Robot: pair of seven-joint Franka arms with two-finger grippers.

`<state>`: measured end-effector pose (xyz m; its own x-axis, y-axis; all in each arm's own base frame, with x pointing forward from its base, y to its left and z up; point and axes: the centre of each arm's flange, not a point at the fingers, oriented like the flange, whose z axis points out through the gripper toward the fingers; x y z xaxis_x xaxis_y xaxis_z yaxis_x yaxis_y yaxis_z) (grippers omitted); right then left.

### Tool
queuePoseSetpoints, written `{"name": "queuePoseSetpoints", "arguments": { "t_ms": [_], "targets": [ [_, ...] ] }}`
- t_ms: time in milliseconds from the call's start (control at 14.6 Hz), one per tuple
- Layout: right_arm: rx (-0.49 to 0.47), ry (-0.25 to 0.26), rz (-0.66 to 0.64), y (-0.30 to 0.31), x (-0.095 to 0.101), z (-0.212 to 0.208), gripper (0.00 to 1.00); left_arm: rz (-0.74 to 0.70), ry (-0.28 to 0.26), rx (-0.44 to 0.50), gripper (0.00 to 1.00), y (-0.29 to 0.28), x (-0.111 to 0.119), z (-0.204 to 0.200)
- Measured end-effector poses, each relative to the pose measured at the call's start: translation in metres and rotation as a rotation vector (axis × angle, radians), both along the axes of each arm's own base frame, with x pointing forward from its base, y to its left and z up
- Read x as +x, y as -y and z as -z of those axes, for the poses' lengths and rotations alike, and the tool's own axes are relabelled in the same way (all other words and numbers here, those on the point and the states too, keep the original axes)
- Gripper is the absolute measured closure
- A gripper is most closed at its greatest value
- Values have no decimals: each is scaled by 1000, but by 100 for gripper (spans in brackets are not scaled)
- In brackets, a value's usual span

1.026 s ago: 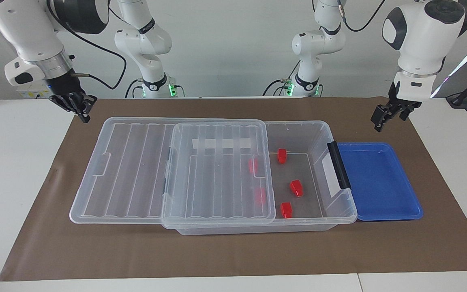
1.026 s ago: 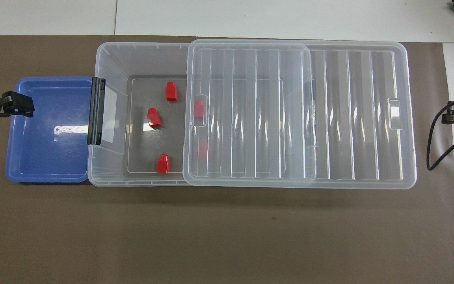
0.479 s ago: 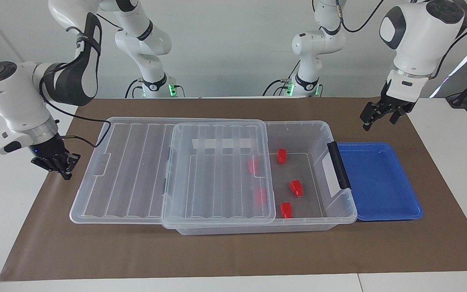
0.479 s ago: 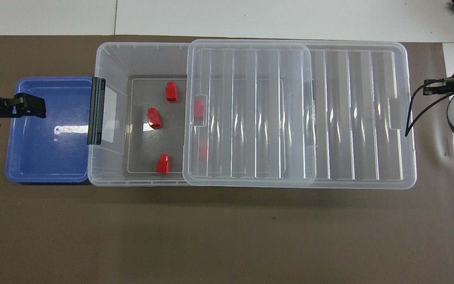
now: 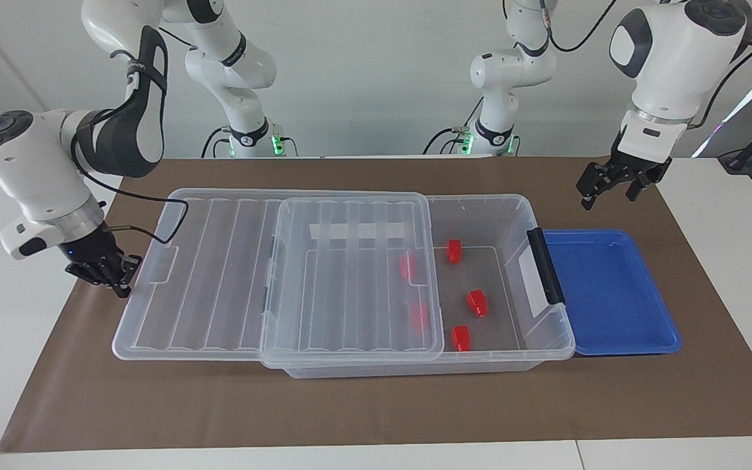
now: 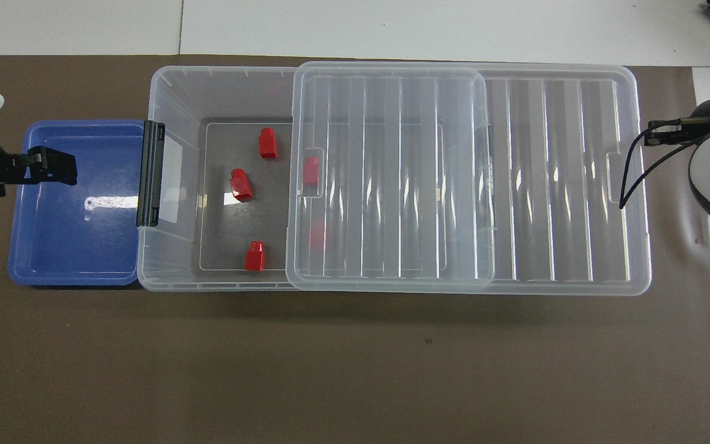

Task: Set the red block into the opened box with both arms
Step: 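Slide the clear lid back toward the blue tray to close the box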

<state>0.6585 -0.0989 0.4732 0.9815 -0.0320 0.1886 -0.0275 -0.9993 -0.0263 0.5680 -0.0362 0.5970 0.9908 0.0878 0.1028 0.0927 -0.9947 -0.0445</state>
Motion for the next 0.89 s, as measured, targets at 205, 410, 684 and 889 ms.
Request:
{"name": "queuePoseSetpoints", "arguments": {
  "t_ms": [205, 410, 684, 889],
  "targets": [
    [0, 2, -16, -11, 2, 2, 99, 3, 6, -2, 0, 0, 0, -2],
    [0, 6, -32, -21, 4, 2, 99, -1, 7, -2, 0, -2, 1, -2],
    [4, 7, -58, -48, 7, 2, 99, -4, 8, -2, 0, -4, 1, -2],
    [8, 7, -70, -71, 9, 2, 99, -4, 8, -2, 0, -4, 1, -3]
  ]
}}
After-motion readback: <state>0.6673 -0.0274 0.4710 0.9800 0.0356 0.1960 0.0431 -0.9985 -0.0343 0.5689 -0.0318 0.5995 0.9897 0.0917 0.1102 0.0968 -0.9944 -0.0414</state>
